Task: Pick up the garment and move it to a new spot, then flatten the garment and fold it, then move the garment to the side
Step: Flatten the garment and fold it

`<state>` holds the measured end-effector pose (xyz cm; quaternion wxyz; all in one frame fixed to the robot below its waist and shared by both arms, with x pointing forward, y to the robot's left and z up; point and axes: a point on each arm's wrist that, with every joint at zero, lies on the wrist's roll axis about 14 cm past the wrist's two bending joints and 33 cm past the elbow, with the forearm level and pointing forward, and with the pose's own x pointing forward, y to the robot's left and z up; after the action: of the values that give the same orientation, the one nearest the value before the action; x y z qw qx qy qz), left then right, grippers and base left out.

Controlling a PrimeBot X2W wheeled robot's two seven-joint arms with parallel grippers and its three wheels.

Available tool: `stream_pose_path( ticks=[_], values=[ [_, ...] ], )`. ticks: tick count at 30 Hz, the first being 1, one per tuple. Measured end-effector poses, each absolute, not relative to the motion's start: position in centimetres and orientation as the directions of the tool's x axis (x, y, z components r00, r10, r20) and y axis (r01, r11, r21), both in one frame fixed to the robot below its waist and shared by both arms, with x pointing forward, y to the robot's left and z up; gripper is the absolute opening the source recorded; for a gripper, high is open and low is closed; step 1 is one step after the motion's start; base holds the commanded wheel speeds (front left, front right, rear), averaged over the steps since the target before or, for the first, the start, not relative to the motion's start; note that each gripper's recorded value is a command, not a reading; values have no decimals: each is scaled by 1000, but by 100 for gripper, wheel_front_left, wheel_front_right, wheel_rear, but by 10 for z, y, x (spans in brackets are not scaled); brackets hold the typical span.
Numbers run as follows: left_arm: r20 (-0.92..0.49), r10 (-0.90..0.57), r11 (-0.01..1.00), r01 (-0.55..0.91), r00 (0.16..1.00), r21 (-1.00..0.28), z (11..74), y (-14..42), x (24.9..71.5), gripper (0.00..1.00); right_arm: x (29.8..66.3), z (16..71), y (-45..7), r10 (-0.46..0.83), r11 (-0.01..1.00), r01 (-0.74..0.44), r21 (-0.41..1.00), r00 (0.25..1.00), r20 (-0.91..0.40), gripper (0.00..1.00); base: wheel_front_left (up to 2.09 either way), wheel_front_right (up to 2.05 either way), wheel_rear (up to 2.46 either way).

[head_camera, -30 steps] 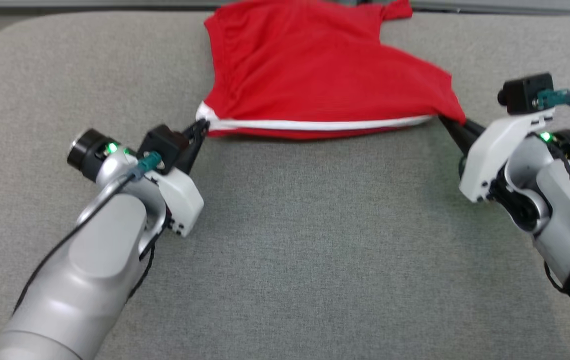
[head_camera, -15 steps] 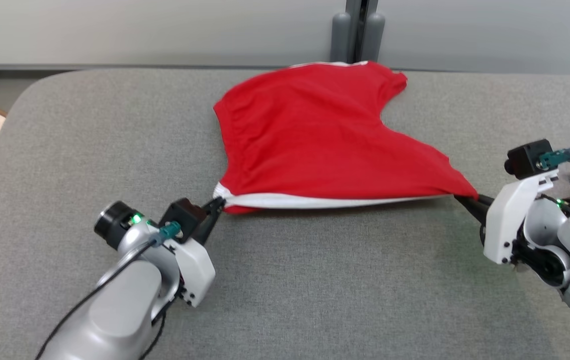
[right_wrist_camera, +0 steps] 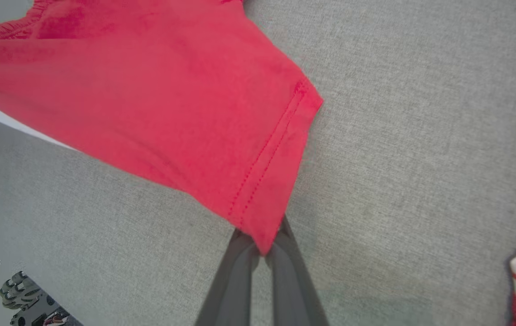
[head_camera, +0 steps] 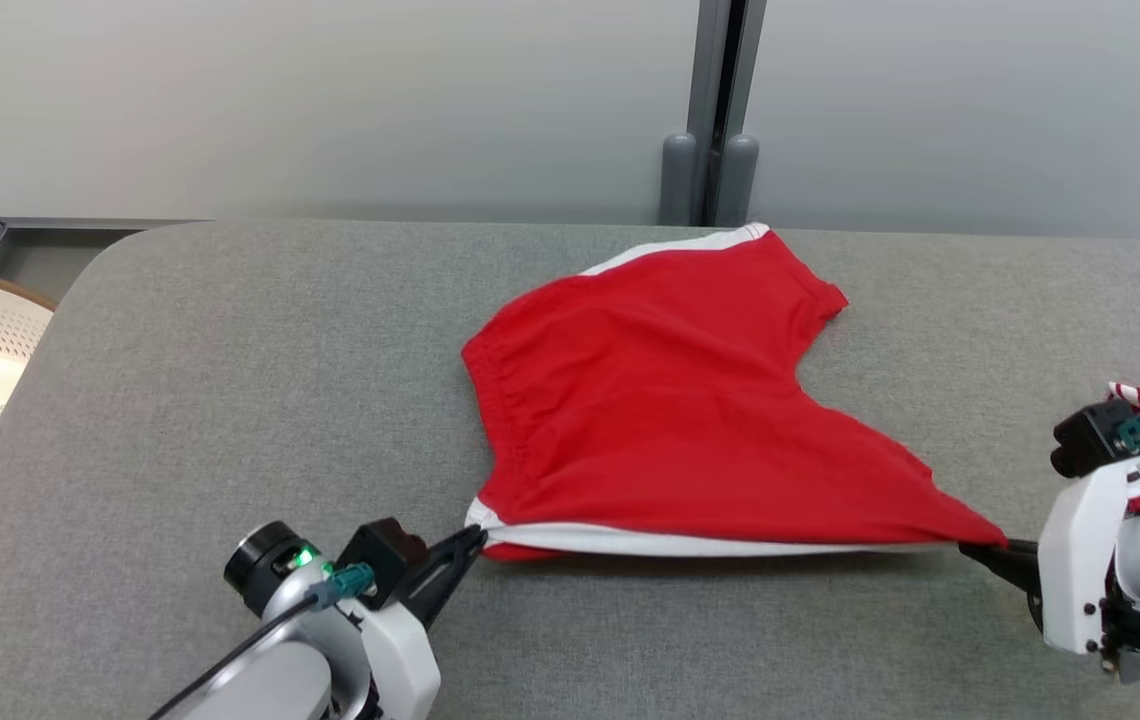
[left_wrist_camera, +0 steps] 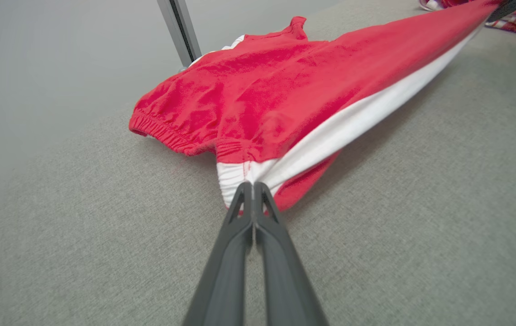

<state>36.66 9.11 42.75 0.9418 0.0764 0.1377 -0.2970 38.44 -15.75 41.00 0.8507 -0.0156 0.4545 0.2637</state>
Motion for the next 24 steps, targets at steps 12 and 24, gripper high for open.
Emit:
stream_pose_path(
  ticks=[12, 24],
  values=[
    [-326, -625, 747, 665, 710, 17, 426, 64, 309, 0, 331, 420, -193, 422, 856, -464, 230, 369, -828, 0, 0, 0, 0],
    [-345, -664, 712, 702, 664, -19, 438, 52, 291, 0, 312, 425, -214, 395, 855, -457, 247, 263, -880, 0, 0, 0, 0]
  ],
)
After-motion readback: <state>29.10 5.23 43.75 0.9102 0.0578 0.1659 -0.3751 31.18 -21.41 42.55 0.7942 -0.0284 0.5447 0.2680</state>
